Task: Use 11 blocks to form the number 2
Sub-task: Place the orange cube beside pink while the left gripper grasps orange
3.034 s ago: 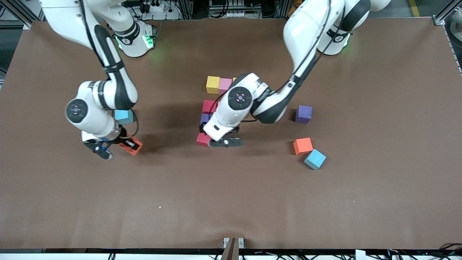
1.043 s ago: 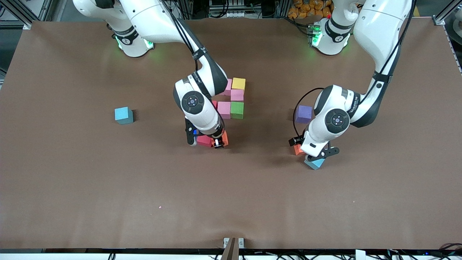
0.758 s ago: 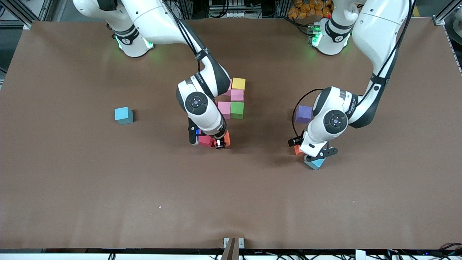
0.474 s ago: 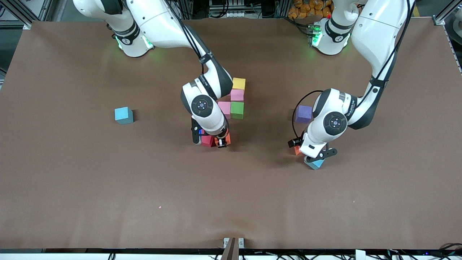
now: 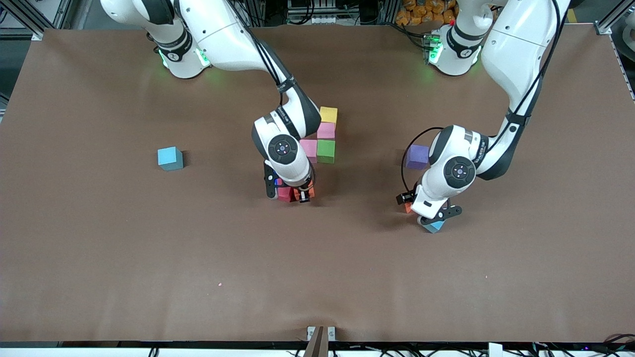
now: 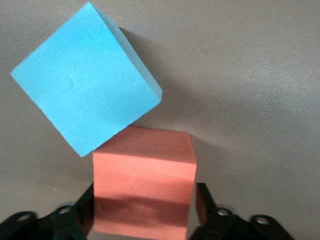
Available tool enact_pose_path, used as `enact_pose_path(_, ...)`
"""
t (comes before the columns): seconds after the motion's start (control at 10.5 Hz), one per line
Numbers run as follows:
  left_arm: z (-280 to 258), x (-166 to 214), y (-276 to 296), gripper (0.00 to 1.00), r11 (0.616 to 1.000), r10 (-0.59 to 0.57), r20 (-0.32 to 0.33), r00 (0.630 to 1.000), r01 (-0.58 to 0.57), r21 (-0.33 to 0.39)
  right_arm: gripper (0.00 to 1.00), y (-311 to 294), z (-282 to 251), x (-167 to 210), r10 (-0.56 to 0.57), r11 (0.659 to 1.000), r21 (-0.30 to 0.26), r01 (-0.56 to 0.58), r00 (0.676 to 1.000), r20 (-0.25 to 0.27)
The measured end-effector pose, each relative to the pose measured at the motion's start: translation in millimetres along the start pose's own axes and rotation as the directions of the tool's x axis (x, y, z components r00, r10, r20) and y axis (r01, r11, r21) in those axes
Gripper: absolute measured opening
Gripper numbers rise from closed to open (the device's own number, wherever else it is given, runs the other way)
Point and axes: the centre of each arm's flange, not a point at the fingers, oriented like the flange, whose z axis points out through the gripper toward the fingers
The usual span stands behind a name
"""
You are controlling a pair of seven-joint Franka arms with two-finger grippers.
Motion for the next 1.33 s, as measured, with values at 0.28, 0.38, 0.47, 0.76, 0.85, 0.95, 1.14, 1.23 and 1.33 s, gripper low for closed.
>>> enact_pose_path(0.28, -2, 2, 1, 0.69, 1.000, 0.001, -0.008, 1.000, -0.001, -0.006, 0.59, 0, 0, 2, -0.007, 1.000, -0.001, 0.007, 1.000, -0.007)
enact_pose_path(0.38, -3, 2, 2, 0.64, 1.000, 0.001, -0.012, 1.000, -0.001, -0.009, 0.59, 0, 0, 2, -0.011, 1.000, -0.001, 0.011, 1.000, -0.011)
enact_pose_path(0.47, -5, 3, 3, 0.63, 1.000, 0.001, -0.016, 1.000, -0.002, -0.012, 0.59, 0, 0, 2, -0.014, 1.000, 0.000, 0.014, 1.000, -0.015)
enact_pose_path(0.76, -19, 7, 10, 0.61, 0.999, -0.007, -0.039, 0.999, 0.006, -0.032, 0.59, 0, 0, 3, -0.015, 1.000, -0.001, 0.015, 1.000, -0.017)
enact_pose_path(0.85, -26, 7, 15, 0.61, 0.999, -0.019, -0.048, 0.999, 0.017, -0.042, 0.59, 0, 0, 3, -0.015, 1.000, -0.001, 0.015, 1.000, -0.018)
enact_pose_path(0.95, -31, 6, 20, 0.61, 0.999, -0.026, -0.056, 0.998, 0.023, -0.049, 0.59, 0, 0, 3, -0.015, 1.000, -0.001, 0.015, 1.000, -0.018)
enact_pose_path(1.14, -42, 7, 27, 0.61, 0.996, -0.059, -0.069, 0.996, 0.054, -0.066, 0.59, 0, 0, 3, -0.015, 1.000, -0.001, 0.015, 1.000, -0.018)
enact_pose_path(1.23, -48, 6, 34, 0.61, 0.993, -0.093, -0.074, 0.993, 0.088, -0.076, 0.59, 0, 0, 3, -0.015, 1.000, -0.002, 0.015, 1.000, -0.018)
enact_pose_path(1.33, -53, 0, 45, 0.61, 0.989, -0.130, -0.077, 0.989, 0.123, -0.085, 0.59, 0, 0, 3, -0.016, 1.000, -0.002, 0.015, 1.000, -0.019)
